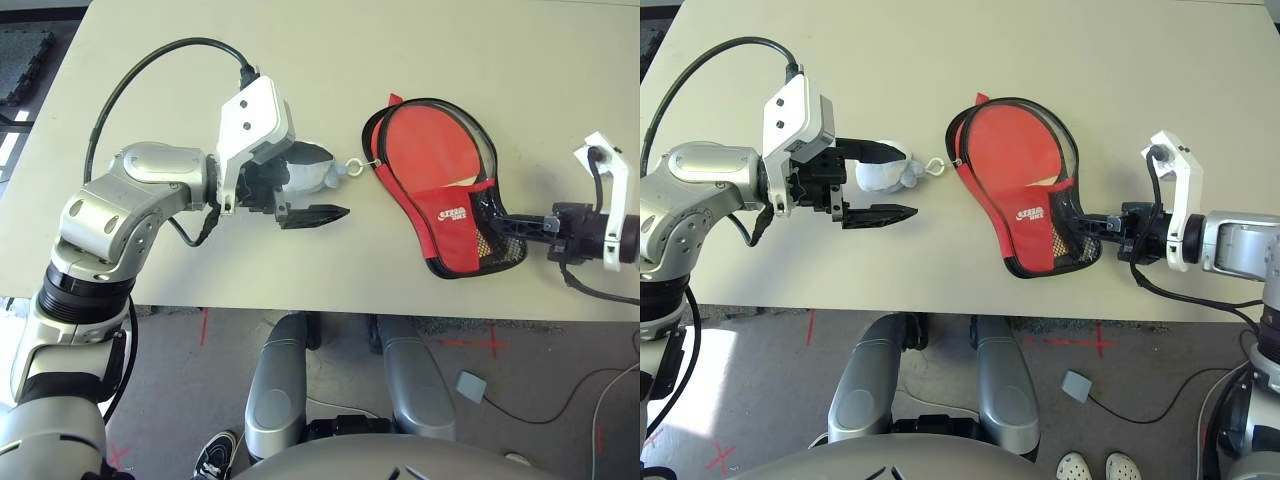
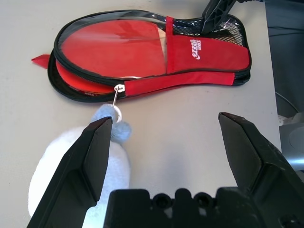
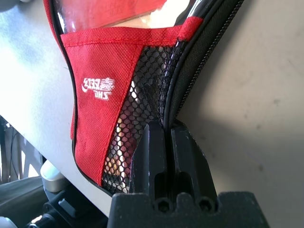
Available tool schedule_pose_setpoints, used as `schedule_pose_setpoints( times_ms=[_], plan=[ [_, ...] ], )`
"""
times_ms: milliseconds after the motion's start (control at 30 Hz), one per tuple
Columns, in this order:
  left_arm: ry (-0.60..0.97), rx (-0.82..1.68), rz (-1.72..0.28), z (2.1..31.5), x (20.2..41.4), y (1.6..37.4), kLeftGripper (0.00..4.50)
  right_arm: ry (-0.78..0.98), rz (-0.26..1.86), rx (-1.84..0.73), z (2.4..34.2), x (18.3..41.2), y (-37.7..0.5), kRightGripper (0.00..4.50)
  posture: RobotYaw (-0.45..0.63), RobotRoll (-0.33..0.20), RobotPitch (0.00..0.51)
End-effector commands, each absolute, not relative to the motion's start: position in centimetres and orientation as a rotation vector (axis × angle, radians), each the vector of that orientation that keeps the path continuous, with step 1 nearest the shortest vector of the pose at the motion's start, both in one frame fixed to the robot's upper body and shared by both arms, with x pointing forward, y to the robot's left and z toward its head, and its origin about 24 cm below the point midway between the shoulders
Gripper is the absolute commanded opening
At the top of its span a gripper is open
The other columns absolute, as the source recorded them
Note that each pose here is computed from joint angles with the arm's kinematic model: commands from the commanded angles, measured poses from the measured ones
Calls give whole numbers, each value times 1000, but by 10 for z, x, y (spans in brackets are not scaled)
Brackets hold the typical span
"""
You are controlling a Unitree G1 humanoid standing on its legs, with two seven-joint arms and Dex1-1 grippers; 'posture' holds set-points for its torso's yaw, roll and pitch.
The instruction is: Store the ping-pong paddle in its case and zip it.
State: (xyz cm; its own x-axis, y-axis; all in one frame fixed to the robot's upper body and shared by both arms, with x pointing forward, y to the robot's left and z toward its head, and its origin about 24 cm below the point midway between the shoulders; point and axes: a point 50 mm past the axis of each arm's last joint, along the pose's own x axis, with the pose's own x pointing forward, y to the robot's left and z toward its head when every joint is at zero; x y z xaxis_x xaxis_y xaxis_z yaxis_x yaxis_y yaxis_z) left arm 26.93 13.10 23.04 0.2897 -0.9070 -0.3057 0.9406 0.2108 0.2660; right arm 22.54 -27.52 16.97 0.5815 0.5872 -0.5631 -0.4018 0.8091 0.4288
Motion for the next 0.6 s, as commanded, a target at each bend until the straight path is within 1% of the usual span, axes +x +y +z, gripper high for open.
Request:
schedule_pose_setpoints(
  times_ms=[33, 467, 600],
  plan=[
    [105, 452, -1313, 227, 269, 128, 4500, 828, 552, 278, 163, 212, -286, 17, -107, 0, 346],
    [108, 450, -1309, 226, 270, 129, 4500, 881, 693, 272, 163, 199, -268, 17, -101, 0, 355],
    [106, 449, -1306, 226, 270, 129, 4500, 879, 694, 256, 162, 201, -266, 17, -95, 0, 354]
  ],
)
